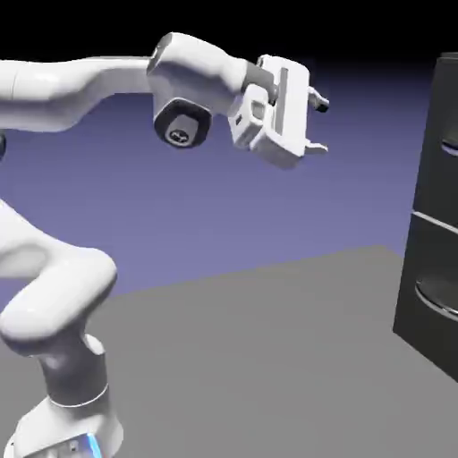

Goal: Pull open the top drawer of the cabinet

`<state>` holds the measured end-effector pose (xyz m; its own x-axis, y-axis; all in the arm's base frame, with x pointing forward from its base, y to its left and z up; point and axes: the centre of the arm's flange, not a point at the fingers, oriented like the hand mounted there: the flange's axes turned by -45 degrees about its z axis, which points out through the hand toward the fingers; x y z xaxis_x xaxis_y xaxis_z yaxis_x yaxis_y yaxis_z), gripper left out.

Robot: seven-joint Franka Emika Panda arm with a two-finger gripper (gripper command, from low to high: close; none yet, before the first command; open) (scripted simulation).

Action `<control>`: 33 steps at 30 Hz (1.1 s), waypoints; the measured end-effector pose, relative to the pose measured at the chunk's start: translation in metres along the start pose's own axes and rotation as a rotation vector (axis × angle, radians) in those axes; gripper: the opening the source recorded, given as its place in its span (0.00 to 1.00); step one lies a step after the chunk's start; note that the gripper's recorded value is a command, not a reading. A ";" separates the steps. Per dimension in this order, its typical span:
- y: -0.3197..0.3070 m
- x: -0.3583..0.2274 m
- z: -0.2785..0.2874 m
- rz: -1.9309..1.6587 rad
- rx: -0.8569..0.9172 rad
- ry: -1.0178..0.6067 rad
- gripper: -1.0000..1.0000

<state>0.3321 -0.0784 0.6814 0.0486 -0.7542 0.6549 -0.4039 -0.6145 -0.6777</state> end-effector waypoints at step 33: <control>-0.108 -0.066 0.196 0.545 0.404 0.008 0.50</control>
<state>0.5516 -0.0076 0.6463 -0.0729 -0.9798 0.1861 0.0046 -0.1869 -0.9824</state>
